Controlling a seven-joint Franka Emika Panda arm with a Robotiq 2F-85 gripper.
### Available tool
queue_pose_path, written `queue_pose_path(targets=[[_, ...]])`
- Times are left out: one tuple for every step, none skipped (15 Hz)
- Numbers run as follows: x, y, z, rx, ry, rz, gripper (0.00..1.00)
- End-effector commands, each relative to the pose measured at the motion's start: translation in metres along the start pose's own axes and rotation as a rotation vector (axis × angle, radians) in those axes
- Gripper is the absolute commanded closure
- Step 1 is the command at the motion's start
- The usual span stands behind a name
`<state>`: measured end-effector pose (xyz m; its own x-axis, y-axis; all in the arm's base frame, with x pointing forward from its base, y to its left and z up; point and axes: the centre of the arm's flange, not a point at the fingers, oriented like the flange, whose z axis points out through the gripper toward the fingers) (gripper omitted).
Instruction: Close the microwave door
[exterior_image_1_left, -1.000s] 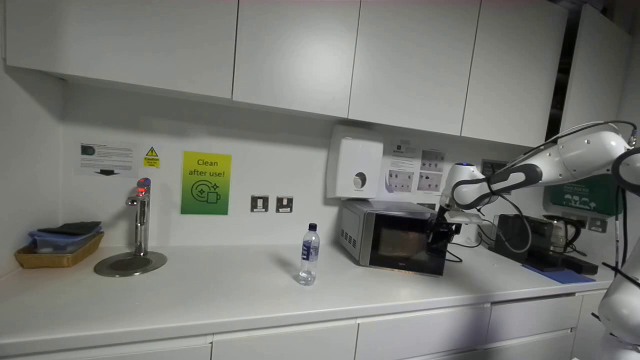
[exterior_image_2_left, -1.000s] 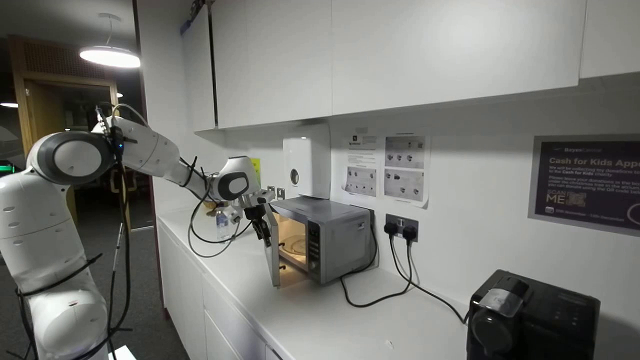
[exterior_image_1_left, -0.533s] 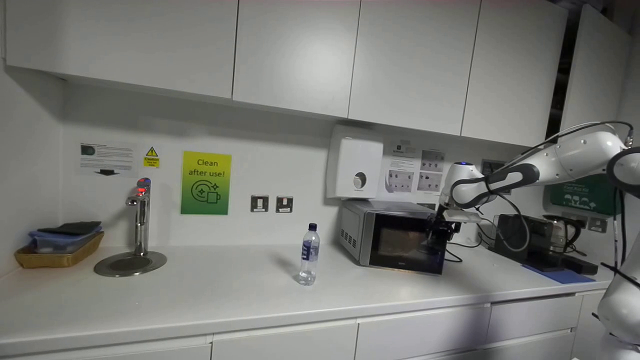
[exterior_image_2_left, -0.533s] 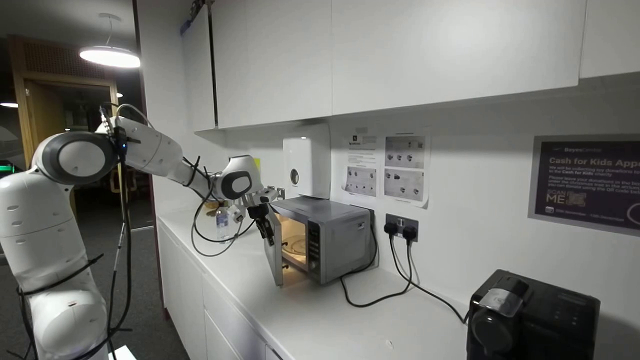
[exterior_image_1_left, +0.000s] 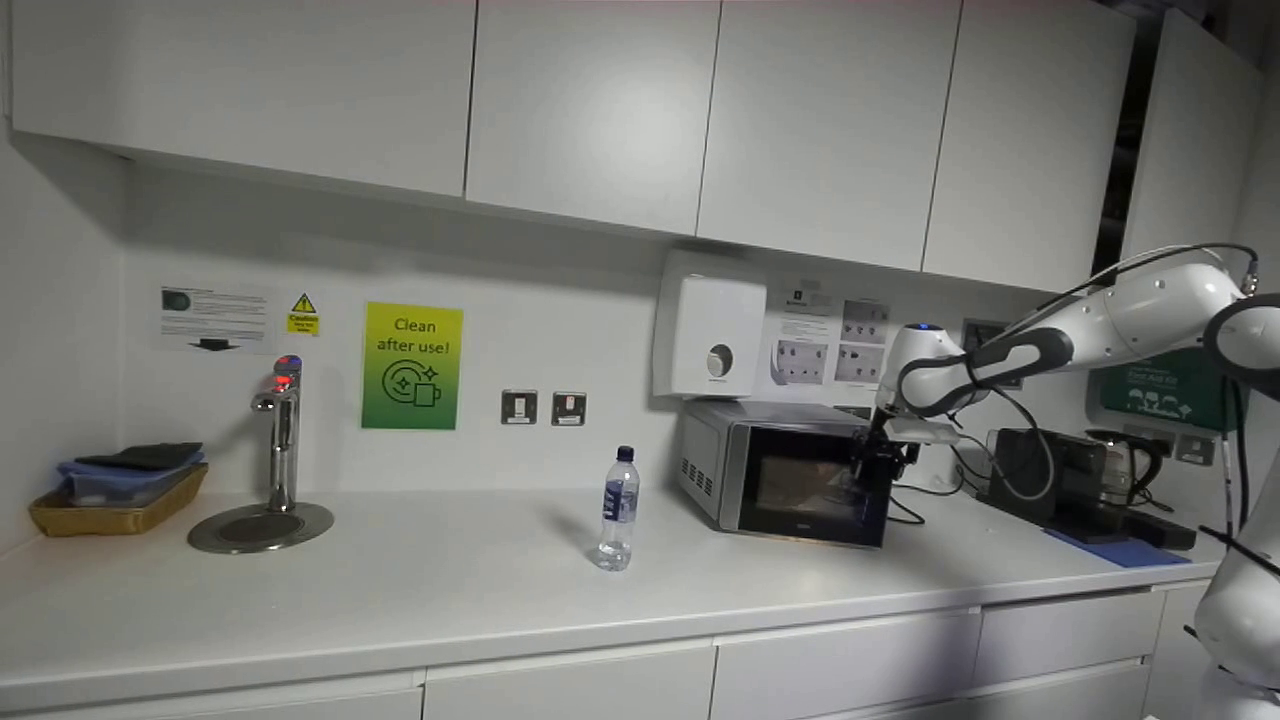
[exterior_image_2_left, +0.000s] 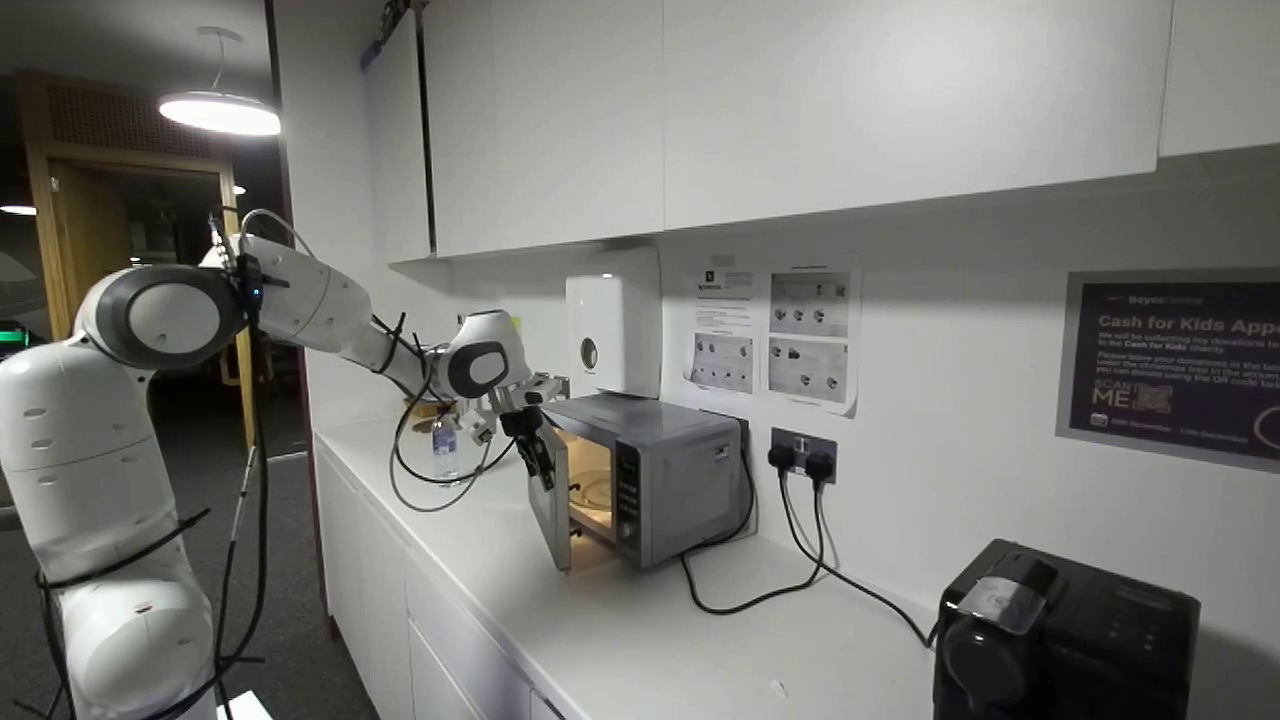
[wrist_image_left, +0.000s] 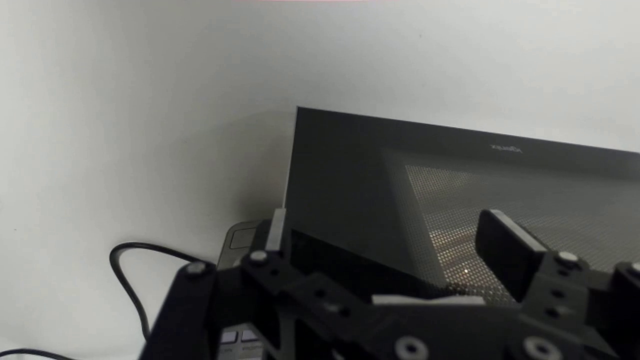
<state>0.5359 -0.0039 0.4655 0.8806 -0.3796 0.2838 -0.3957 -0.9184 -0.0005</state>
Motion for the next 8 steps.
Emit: queue_pose_path(targets=[[0.016,-0.003,0.000,-0.018,0.009,0.011,0.00],[0.018,-0.004,0.001,-0.019,0.009,0.011,0.00],[0.019,-0.004,0.002,-0.019,0.008,0.012,0.00],[0.021,-0.005,0.003,-0.020,0.007,0.012,0.00],[0.022,-0.006,0.004,-0.020,0.007,0.011,0.00],[0.024,-0.006,0.005,-0.022,0.007,0.012,0.00],[0.026,-0.006,0.006,-0.023,0.006,0.012,0.00],[0.028,-0.006,0.007,-0.023,0.006,0.013,0.00]])
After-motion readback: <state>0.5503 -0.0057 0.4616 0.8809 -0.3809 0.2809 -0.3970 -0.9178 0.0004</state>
